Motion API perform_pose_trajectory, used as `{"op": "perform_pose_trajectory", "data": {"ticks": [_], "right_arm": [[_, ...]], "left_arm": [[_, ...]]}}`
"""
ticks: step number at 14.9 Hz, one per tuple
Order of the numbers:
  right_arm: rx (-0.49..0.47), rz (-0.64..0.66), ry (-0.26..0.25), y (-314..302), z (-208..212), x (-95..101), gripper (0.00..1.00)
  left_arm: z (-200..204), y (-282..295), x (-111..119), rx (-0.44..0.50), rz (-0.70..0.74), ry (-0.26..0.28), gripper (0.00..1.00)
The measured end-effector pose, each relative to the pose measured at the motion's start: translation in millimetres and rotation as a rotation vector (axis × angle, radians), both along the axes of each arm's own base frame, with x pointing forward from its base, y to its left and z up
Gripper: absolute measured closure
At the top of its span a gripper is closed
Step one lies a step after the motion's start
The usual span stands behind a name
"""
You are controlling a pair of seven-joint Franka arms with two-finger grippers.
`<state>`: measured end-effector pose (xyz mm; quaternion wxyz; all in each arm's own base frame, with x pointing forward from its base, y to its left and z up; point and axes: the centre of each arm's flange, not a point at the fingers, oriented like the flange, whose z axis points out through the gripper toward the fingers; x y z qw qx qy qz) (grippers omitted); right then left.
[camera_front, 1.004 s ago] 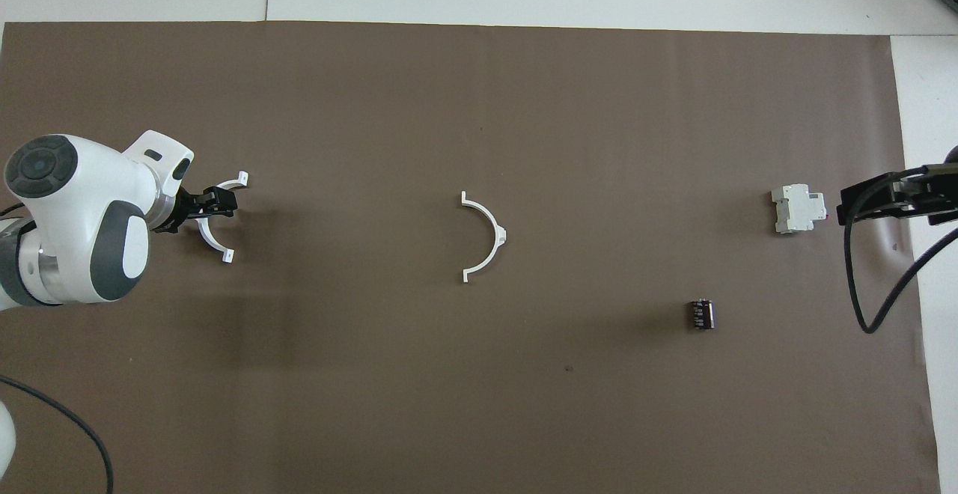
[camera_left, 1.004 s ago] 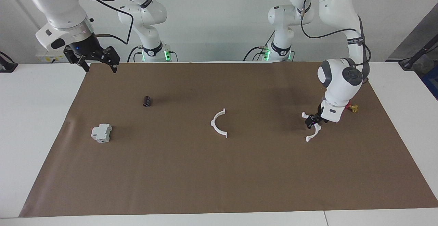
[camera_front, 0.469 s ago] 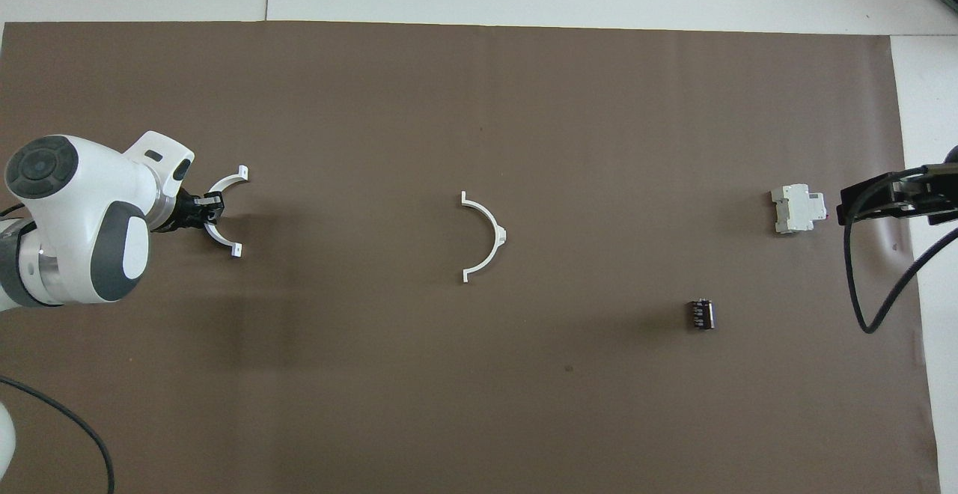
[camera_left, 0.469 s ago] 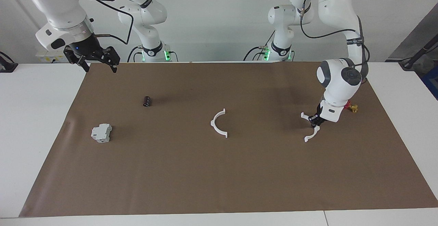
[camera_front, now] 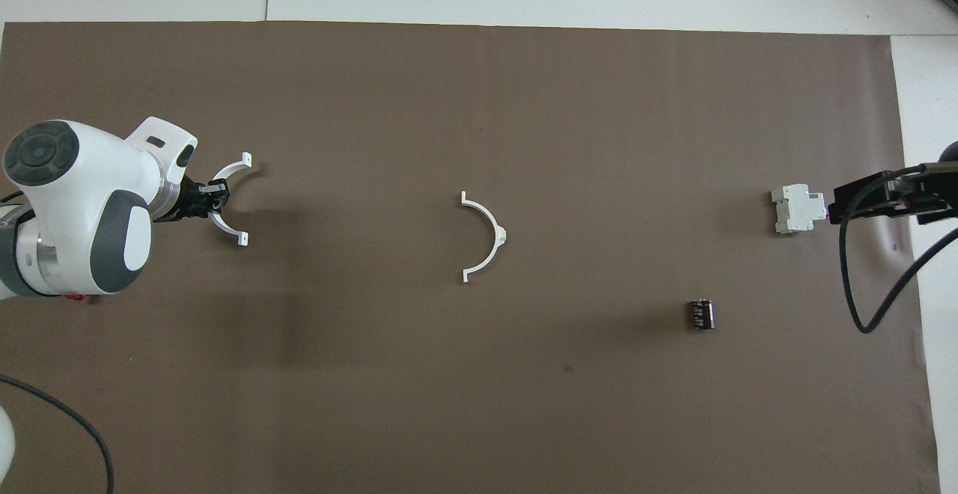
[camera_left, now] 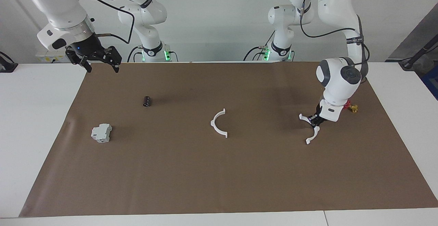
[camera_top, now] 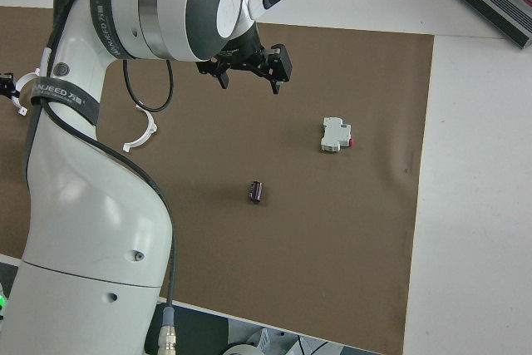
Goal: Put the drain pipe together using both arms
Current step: 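Carry the half-ring with the left gripper to the placed half-ring, then press the held half-ring onto the placed half-ring with the left gripper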
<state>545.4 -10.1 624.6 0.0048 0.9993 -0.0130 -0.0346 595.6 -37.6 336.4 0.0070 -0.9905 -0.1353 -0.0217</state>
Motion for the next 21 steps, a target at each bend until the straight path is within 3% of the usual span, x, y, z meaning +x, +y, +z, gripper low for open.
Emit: {"op": "perform_pose_trajectory", "data": {"ticks": [3, 8, 21], "right_arm": [[0.0, 0.0, 0.0, 0, 0, 0.0, 0.0], [0.0, 0.0, 0.0, 0, 0, 0.0, 0.0], [0.0, -0.001, -0.001, 0, 0, 0.1, 0.0]], "left_arm": [[17, -71, 0, -0.01, 0.016, -0.022, 0.82], [18, -187, -32, -0.027, 0.061, -0.027, 0.82], [-28, -320, -97, -0.04, 0.055, -0.014, 0.82]]}}
